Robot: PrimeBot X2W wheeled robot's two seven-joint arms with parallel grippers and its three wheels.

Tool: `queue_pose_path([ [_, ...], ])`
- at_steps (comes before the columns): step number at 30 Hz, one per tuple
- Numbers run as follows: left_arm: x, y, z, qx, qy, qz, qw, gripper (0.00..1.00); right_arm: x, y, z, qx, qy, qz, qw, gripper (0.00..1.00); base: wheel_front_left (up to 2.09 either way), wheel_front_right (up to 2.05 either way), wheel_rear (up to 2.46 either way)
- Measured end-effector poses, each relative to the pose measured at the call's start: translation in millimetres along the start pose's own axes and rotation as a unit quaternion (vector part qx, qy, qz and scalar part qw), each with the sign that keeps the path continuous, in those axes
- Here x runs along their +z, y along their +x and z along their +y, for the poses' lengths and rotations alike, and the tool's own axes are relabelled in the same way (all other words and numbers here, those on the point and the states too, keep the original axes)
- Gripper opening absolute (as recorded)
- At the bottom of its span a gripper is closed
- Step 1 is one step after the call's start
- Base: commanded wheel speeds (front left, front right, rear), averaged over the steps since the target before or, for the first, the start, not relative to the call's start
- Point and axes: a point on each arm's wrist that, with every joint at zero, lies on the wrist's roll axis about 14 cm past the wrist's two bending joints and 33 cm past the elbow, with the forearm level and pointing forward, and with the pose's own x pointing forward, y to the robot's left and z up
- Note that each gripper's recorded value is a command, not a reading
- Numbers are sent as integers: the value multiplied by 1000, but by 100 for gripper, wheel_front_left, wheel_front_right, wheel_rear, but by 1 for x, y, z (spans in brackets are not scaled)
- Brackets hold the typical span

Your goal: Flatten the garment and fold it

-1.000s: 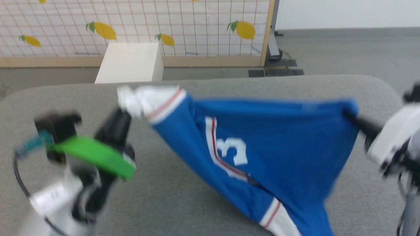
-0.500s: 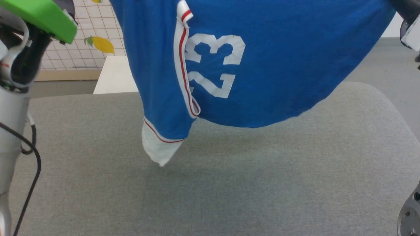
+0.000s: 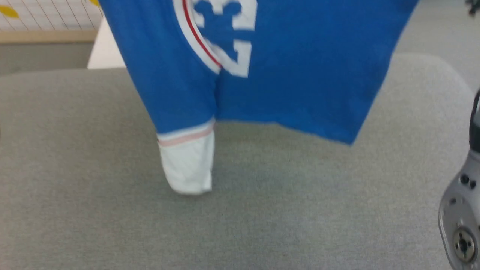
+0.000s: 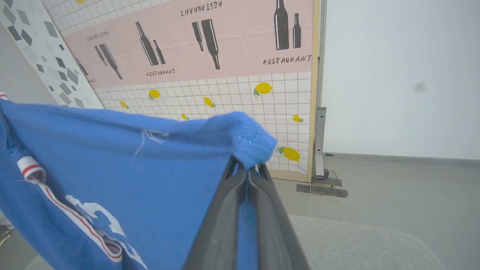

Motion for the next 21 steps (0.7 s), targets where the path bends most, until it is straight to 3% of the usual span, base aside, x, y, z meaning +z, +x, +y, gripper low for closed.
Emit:
queue_pose_path([
  [10,-28,72,33,87,-3,-52,995,0,14,87,-10,-18,-27,-74,997,0,0,0,0],
  [14,-52,91,41,116,-1,-80,990,0,0,123,-15,-13,-31,-91,995,0,0,0,0],
  [18,-113,106,31,113,-20,-51,992,0,-54,157,-24,-11,-20,-46,999,0,0,0,0],
  [19,-193,108,5,81,-57,-4,995,0,-132,185,-27,2,-13,27,1000,0,0,0,0],
  [21,-228,100,-6,68,-70,26,995,0,-169,188,-25,9,-4,61,998,0,0,0,0],
])
